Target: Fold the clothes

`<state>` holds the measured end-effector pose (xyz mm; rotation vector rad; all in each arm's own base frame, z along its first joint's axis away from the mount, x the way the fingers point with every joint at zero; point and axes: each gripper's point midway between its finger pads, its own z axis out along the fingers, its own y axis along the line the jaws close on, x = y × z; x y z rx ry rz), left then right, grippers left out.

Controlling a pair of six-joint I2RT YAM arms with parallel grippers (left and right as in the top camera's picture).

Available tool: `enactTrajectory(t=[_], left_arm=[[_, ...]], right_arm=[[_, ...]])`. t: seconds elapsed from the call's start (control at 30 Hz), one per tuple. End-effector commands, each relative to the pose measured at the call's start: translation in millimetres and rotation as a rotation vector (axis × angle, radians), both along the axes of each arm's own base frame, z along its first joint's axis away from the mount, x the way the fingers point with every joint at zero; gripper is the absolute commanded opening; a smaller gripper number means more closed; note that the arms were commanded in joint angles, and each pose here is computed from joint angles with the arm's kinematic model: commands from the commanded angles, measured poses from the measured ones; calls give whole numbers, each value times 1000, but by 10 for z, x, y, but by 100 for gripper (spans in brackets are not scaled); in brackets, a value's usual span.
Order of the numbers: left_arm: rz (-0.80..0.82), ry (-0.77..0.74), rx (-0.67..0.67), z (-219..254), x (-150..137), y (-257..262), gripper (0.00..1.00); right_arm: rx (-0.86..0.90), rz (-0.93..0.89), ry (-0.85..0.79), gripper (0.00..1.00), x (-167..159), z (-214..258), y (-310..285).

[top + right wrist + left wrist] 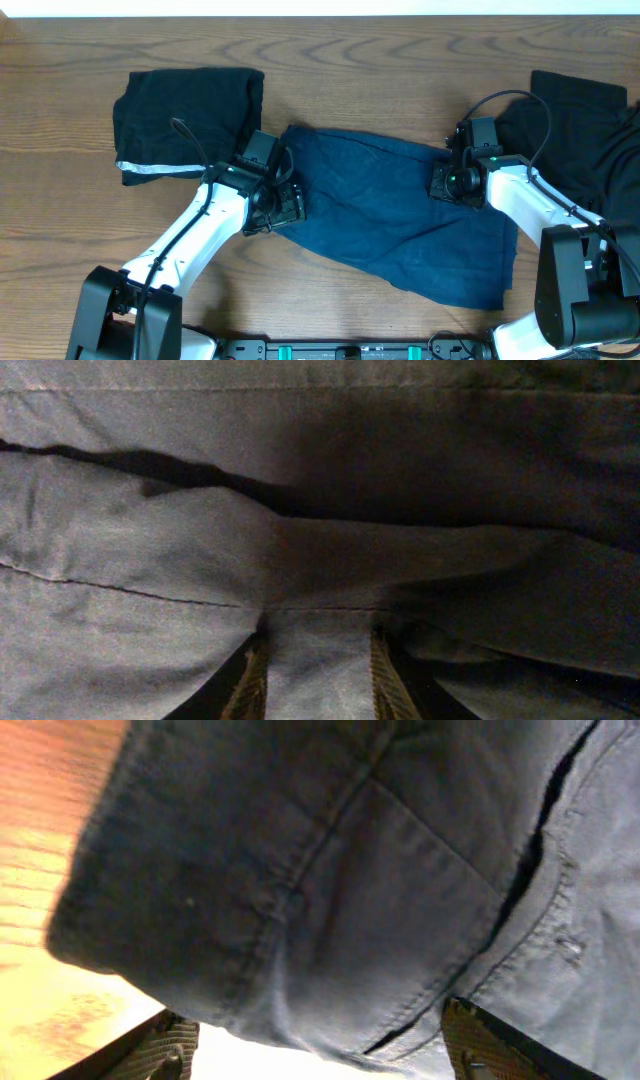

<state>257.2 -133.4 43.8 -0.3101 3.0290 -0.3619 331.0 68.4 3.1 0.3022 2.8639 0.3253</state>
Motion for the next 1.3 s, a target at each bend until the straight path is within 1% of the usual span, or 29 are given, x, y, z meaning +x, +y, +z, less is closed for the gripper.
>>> enactTrajectory(t=[0.0, 0.17, 0.3, 0.33, 0.37, 0.4, 0.47, 0.63, 0.9, 0.97, 1.0, 1.1, 1.2, 1.27], left_arm=[[14, 8, 44, -55, -25, 76, 80], [16, 13, 50, -96, -53, 94, 80], [69, 2, 71, -153, -33, 147, 80], [87, 0, 78, -165, -29, 162, 81], [110, -3, 79, -178, -20, 170, 87], [123, -6, 75, -187, -12, 167, 90], [153, -18, 62, -210, 20, 154, 92], [209, -44, 35, -219, 96, 121, 92], [212, -78, 10, -187, 184, 78, 91], [234, -79, 2, -183, 198, 72, 89], [252, -76, -1, -181, 202, 70, 86], [279, -74, -17, -174, 216, 48, 65], [289, -67, -42, -165, 217, 7, 49], [283, -64, -67, -152, 224, -39, 31]], right_arm=[[1, 7, 9, 34, -22, -21, 30], [0, 7, 11, 35, -29, -22, 30], [0, 7, 11, 36, -28, -22, 29], [0, 7, 11, 36, -28, -22, 29], [0, 7, 11, 36, -28, -22, 29], [0, 7, 11, 36, -28, -22, 29], [0, 7, 11, 37, -28, -22, 31], [0, 7, 11, 37, -28, -22, 31], [1, 8, 11, 38, -29, -22, 32], [1, 8, 11, 39, -28, -22, 32], [1, 7, 11, 39, -28, -22, 31], [1, 8, 11, 39, -28, -22, 33], [1, 8, 11, 40, -28, -22, 32], [5, 9, 11, 40, -29, -21, 39]])
